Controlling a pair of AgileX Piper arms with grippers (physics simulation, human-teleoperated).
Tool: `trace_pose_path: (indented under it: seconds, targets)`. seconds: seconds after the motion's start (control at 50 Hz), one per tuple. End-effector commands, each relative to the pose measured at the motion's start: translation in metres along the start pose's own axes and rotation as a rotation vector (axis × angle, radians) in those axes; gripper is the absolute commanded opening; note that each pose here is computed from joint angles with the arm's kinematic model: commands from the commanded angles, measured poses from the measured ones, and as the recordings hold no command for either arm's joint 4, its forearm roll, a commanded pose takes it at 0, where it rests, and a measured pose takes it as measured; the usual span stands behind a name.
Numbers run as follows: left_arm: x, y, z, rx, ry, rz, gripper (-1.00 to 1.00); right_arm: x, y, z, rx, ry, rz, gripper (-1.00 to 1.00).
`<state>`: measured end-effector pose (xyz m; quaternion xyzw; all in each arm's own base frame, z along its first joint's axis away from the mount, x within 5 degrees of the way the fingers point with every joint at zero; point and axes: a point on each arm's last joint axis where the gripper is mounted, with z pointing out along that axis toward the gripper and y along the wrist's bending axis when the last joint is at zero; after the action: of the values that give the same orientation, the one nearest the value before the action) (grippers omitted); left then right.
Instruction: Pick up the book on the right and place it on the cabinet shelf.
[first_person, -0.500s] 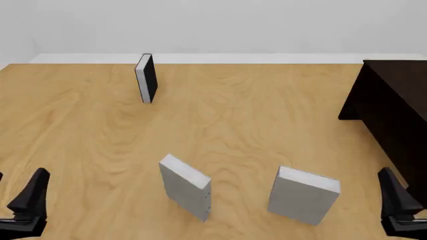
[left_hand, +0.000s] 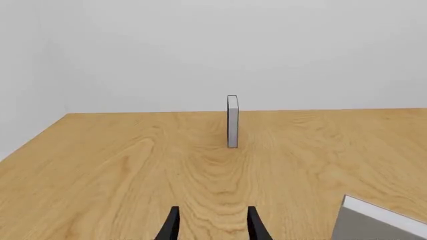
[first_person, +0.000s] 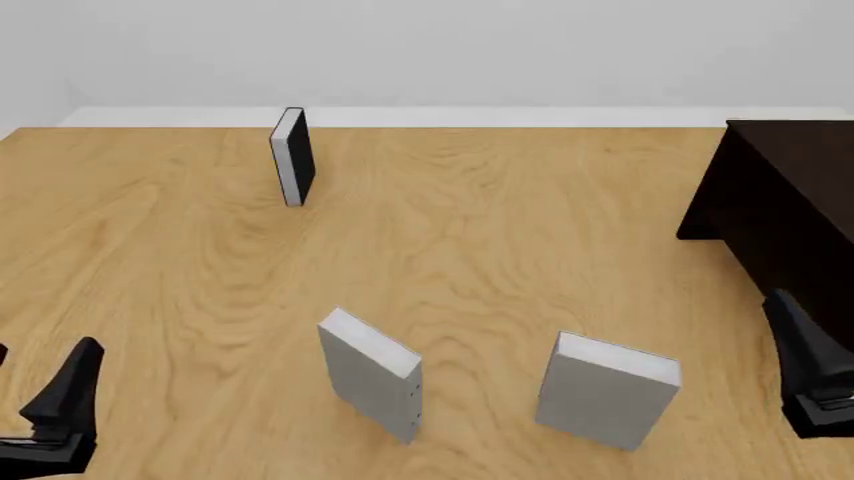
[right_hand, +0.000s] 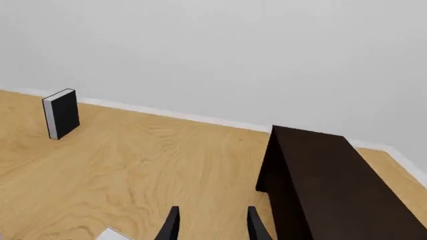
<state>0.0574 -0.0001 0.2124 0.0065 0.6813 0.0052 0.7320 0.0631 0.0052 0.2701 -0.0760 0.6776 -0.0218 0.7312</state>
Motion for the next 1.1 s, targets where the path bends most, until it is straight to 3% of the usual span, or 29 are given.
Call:
trace_pose_path:
  seconds: [0.02,0.08,0.14,0.18,0.24,0.46,0.48,0.52,0.64,0.84,0.96,1.1]
  targets:
    - [0.0,0.0,-0.001,-0.002,0.0,0.002,1.0,-0.043,-0.001,0.015,-0.069,0.028,-0.097,1.0]
    - [-0.002,0.001,-0.001,-0.015,-0.011,-0.013,1.0,-0.06,-0.001,0.02,-0.101,0.036,-0.1,1.0]
    - [-0.002,0.001,-0.001,-0.011,-0.01,0.0,1.0,-0.071,0.002,0.028,-0.149,0.054,-0.157,1.0]
    - [-0.002,0.0,-0.001,-0.008,-0.011,0.004,1.0,-0.081,0.002,0.033,-0.159,0.059,-0.153,1.0]
    - [-0.001,0.0,-0.001,-0.008,-0.009,0.005,1.0,-0.09,0.006,0.04,-0.211,0.076,-0.194,1.0]
    - [-0.001,0.0,0.001,0.004,-0.006,0.024,1.0,-0.113,0.017,0.061,-0.335,0.17,-0.286,1.0]
    - [-0.001,0.0,0.001,0.002,-0.006,0.024,1.0,-0.115,0.016,0.06,-0.329,0.158,-0.313,1.0]
    - [-0.001,0.0,0.001,0.002,-0.004,0.022,1.0,-0.122,0.015,0.063,-0.326,0.165,-0.309,1.0]
    - [-0.001,0.0,0.0,0.005,-0.007,0.024,1.0,-0.124,0.024,0.074,-0.4,0.228,-0.365,1.0]
    - [0.0,0.0,0.001,0.007,0.001,0.033,1.0,-0.128,0.037,0.084,-0.496,0.316,-0.381,1.0]
    - [0.0,-0.001,0.001,0.015,0.007,0.037,1.0,-0.134,0.046,0.088,-0.566,0.342,-0.435,1.0]
    - [0.0,-0.002,0.0,0.029,0.001,0.049,1.0,-0.143,0.053,0.094,-0.613,0.401,-0.45,1.0]
